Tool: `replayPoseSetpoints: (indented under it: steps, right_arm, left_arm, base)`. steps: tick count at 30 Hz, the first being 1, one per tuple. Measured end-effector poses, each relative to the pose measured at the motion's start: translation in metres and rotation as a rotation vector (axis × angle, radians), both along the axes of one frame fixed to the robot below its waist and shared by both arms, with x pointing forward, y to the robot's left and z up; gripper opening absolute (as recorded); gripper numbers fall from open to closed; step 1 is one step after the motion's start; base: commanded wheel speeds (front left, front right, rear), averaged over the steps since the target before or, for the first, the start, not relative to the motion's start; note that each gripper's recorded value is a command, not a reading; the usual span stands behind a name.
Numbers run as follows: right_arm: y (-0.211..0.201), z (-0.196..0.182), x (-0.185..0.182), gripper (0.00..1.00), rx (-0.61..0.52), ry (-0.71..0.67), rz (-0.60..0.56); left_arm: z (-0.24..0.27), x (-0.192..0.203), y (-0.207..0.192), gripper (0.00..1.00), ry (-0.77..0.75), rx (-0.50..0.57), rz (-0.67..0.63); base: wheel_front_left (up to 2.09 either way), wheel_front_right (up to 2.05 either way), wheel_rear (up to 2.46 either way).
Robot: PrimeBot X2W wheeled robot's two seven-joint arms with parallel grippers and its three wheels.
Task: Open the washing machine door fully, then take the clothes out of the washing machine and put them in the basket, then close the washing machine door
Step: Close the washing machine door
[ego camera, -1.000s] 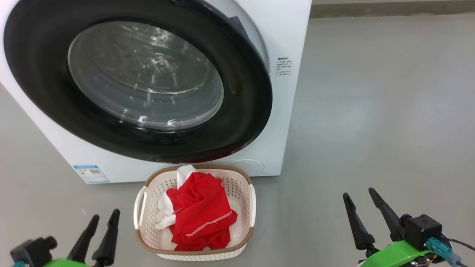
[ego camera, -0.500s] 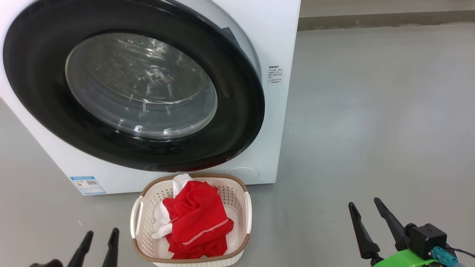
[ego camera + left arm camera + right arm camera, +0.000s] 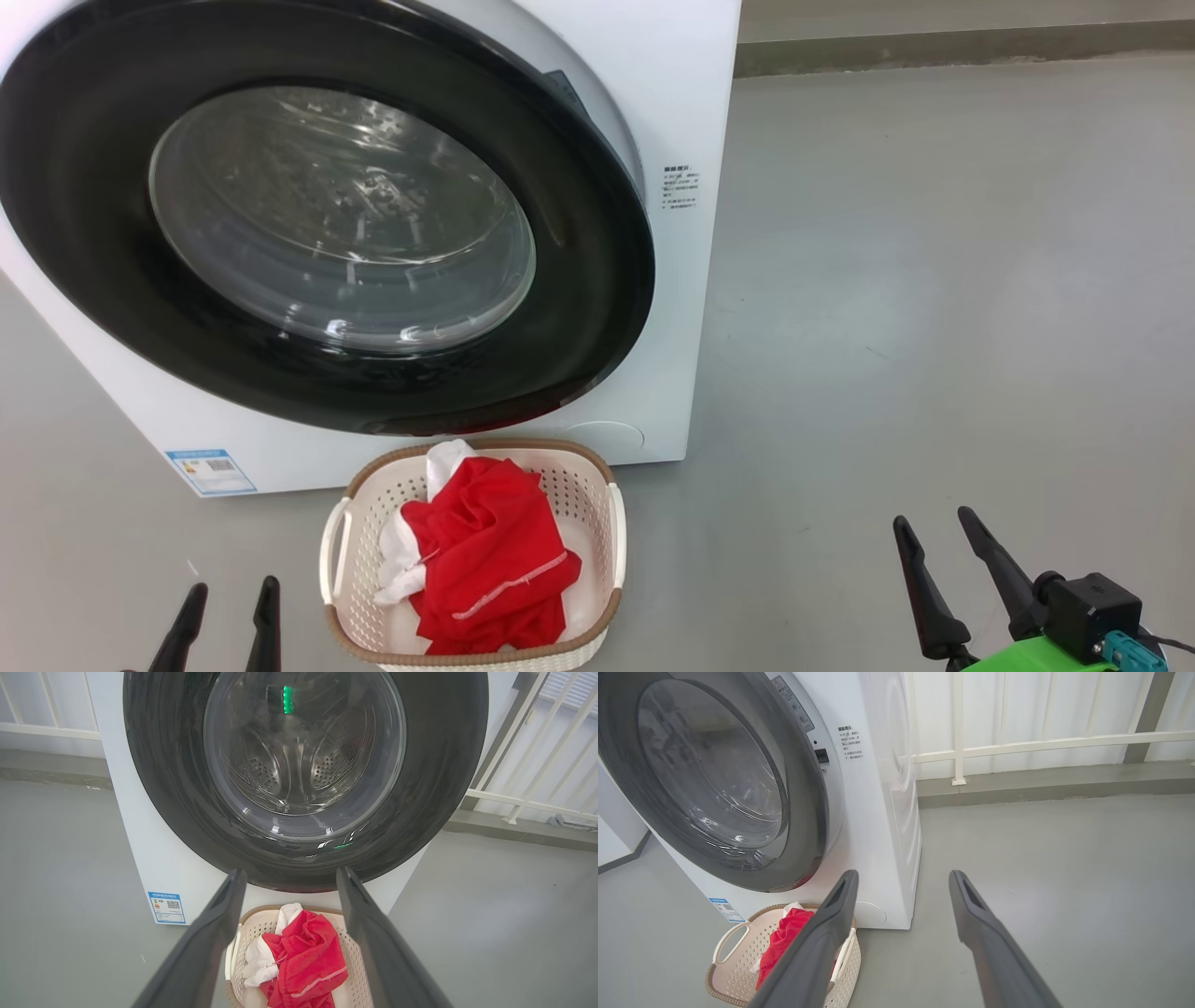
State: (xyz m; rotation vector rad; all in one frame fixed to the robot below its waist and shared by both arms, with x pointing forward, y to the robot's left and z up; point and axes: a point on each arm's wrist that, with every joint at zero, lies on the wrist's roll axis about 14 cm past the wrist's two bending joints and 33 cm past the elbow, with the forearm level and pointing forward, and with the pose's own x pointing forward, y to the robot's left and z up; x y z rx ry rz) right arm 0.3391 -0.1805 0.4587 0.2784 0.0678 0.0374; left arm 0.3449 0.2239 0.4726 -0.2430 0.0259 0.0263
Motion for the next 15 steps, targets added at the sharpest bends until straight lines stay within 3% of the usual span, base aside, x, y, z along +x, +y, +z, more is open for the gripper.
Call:
replayPoseSetpoints:
  steps: [15]
  right_arm:
    - [0.0005, -0.0025, -0.0015, 1.00, 0.006, 0.008, -0.003]
  left_arm:
    - [0.0061, -0.0003, -0.0010, 1.00, -0.022, 0.012, 0.012]
  base:
    - [0.00, 0.00, 0.00]
